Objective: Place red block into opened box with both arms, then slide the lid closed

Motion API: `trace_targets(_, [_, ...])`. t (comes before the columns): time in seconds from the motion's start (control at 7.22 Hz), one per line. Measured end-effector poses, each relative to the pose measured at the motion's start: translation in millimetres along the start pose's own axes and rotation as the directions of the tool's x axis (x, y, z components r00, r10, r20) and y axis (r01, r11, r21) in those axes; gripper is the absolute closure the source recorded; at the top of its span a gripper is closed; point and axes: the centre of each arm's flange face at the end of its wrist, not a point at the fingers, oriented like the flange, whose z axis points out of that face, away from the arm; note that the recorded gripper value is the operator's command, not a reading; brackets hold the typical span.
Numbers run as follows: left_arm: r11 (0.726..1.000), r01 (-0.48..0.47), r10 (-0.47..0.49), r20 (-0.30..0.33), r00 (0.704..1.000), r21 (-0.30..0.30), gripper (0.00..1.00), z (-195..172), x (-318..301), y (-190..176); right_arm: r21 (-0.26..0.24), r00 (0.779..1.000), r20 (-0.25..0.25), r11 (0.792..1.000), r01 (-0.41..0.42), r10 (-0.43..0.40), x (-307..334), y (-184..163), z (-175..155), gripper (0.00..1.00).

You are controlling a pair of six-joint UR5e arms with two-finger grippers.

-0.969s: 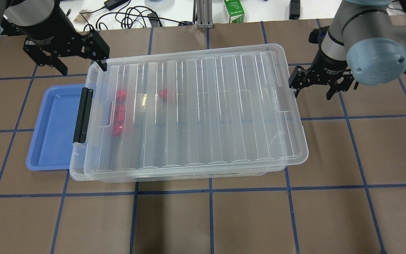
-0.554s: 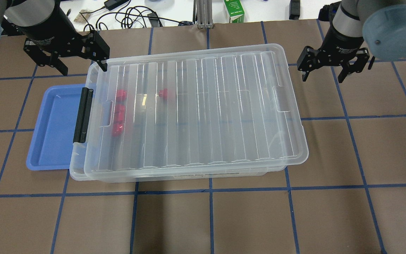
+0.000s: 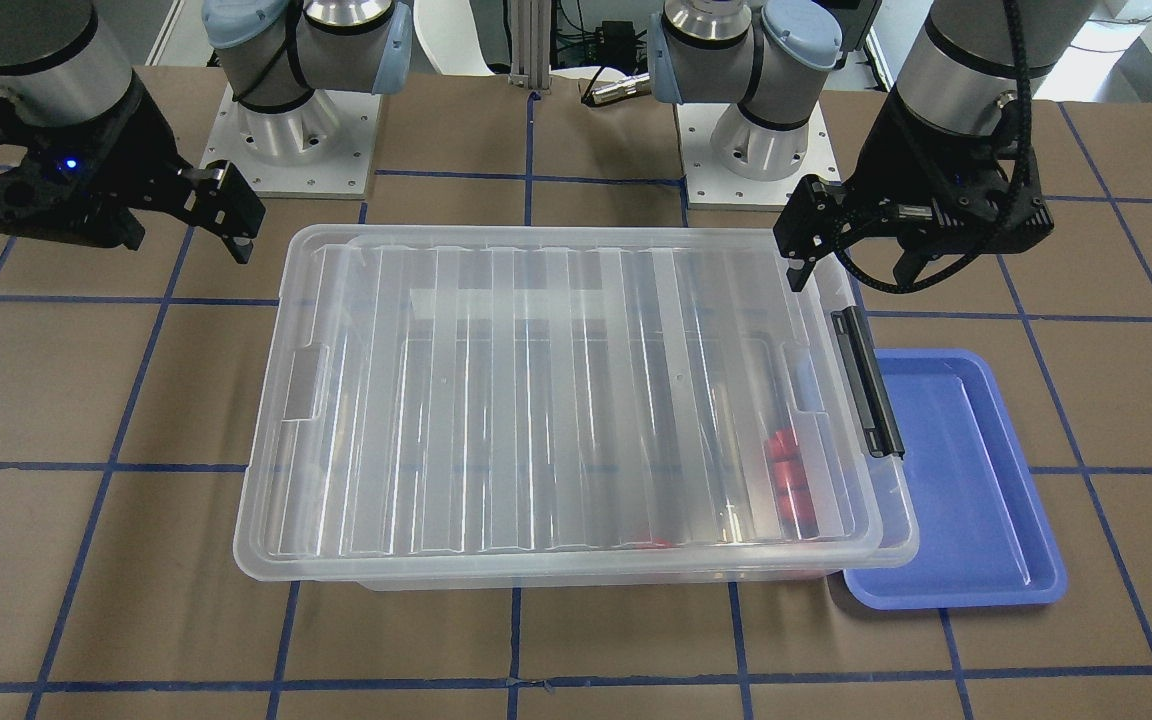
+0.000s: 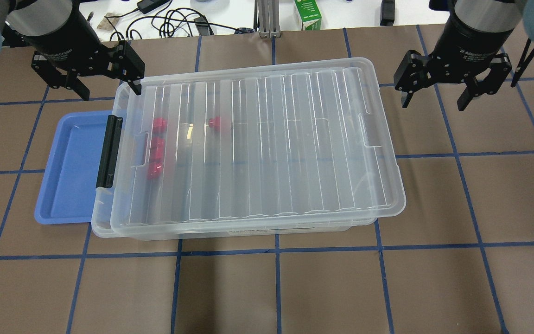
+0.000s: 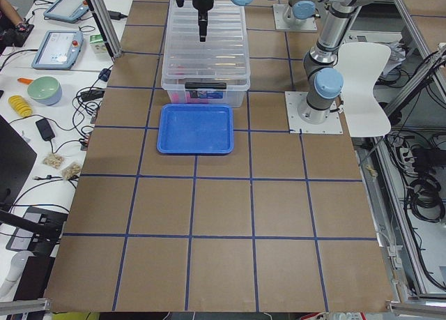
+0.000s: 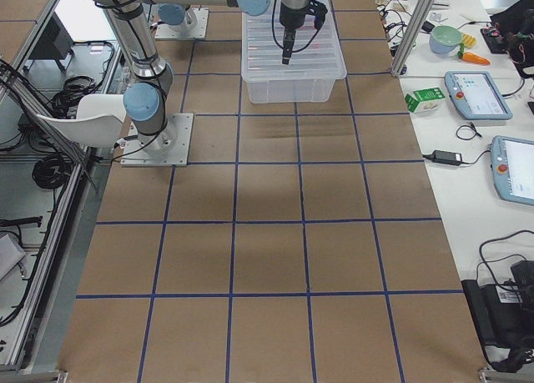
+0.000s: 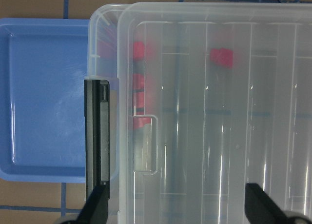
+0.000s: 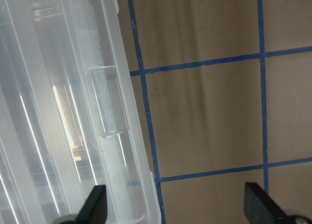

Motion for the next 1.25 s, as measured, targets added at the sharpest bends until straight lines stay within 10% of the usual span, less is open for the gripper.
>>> trace_targets(1.25, [1.0, -0.002, 0.002, 0.01, 1.0, 0.005, 0.0, 1.5, -0.3, 0.6, -0.005, 1.0, -0.018, 1.0, 0.014, -0.014, -22.5, 20.6, 0.7, 0.0])
